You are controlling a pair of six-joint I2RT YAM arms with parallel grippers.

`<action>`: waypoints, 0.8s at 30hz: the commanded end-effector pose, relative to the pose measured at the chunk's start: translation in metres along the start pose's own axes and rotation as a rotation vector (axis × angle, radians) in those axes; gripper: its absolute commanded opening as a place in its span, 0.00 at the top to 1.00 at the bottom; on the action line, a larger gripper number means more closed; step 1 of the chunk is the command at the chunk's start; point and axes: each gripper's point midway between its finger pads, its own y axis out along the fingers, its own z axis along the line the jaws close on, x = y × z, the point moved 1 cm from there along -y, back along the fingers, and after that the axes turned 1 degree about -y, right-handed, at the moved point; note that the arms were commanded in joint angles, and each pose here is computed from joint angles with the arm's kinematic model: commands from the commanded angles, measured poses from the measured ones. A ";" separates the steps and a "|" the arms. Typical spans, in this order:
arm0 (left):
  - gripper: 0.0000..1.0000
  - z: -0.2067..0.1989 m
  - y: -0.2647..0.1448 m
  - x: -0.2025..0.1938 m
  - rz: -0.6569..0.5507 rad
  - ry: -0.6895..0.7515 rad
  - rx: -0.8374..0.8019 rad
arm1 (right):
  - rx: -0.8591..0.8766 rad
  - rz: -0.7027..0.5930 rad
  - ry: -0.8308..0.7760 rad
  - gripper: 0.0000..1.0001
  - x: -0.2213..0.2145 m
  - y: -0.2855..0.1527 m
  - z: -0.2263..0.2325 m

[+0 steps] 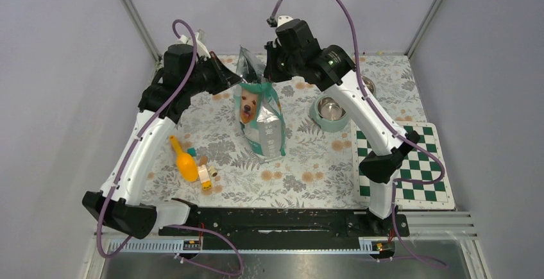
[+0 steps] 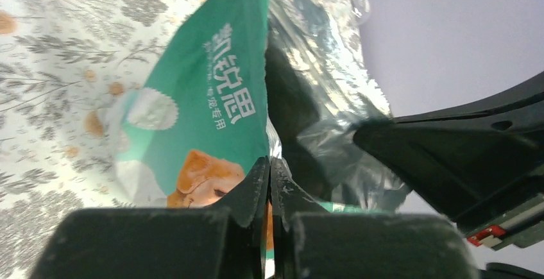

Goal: Serve the pet food

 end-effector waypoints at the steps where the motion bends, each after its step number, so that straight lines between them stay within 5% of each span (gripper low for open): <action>1: 1.00 0.018 -0.041 0.044 -0.234 0.081 0.190 | -0.060 -0.215 -0.031 1.00 0.054 -0.053 -0.020; 10: 1.00 0.000 -0.035 0.047 -0.203 0.106 0.109 | -0.063 -0.214 -0.151 0.96 0.055 -0.043 -0.016; 15: 0.60 0.001 -0.004 0.035 -0.095 0.108 0.069 | -0.016 -0.128 -0.219 0.67 0.034 -0.014 -0.005; 18: 0.51 0.001 0.010 0.034 -0.056 0.112 0.056 | 0.009 -0.089 -0.234 0.57 0.025 0.002 -0.001; 24: 0.48 -0.001 0.025 0.035 -0.022 0.108 0.040 | 0.057 -0.056 -0.246 0.55 0.018 0.022 0.007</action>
